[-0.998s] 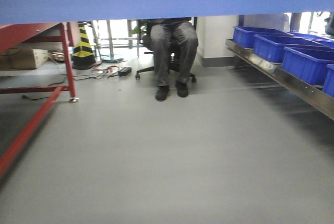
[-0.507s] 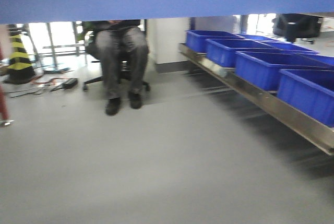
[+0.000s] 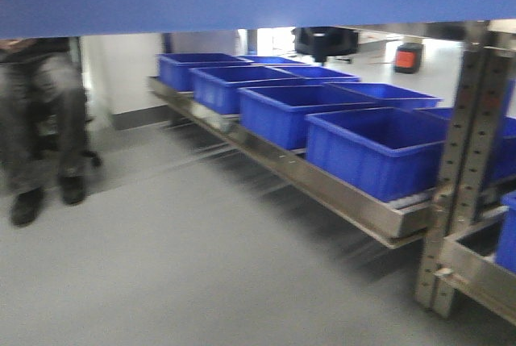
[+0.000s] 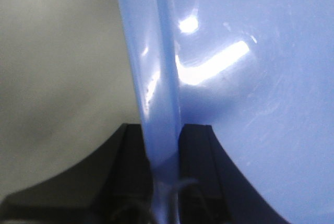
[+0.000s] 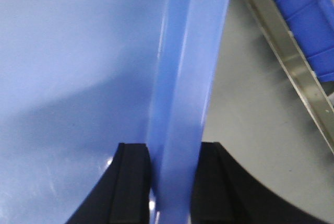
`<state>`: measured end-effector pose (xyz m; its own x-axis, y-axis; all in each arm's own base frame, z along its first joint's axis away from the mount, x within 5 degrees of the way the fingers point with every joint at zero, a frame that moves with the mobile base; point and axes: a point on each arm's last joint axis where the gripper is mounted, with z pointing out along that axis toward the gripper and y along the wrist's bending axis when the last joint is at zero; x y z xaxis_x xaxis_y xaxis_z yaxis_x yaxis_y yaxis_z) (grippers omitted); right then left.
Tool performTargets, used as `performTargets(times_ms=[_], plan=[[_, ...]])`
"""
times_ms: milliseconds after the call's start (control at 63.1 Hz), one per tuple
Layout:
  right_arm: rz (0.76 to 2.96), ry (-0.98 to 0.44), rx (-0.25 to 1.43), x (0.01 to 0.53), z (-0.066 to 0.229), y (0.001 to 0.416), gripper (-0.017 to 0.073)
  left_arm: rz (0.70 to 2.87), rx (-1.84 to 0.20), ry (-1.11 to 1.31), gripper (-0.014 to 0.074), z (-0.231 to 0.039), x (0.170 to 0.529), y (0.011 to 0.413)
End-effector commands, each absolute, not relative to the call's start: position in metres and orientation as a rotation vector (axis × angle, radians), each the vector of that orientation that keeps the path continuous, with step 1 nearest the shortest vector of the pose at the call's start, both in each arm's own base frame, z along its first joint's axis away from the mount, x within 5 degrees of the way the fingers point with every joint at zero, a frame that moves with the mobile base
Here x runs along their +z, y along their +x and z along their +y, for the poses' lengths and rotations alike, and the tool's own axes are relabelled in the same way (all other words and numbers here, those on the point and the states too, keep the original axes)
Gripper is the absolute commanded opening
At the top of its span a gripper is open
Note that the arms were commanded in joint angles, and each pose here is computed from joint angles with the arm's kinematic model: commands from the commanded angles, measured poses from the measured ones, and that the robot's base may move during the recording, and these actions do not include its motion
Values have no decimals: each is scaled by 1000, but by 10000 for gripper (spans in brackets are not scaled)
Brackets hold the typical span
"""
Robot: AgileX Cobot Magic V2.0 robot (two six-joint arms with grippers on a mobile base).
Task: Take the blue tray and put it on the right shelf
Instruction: 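Drive the base toward the shelving rack holding the tray level, then raise the held tray above the shelf's metal front rail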
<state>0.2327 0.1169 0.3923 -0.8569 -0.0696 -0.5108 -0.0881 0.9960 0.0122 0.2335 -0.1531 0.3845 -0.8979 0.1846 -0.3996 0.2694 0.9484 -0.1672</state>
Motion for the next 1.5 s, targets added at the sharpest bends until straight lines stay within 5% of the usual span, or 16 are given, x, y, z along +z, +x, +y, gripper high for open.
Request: performTargets(times_ms=[0,1489], plan=[[2579,-148,110,406,117,223,22,2677,-455,408,-48,-161,402,218],[2579,-148,110,406,117,223,22,2677,-455,408,-48,-161,402,218]])
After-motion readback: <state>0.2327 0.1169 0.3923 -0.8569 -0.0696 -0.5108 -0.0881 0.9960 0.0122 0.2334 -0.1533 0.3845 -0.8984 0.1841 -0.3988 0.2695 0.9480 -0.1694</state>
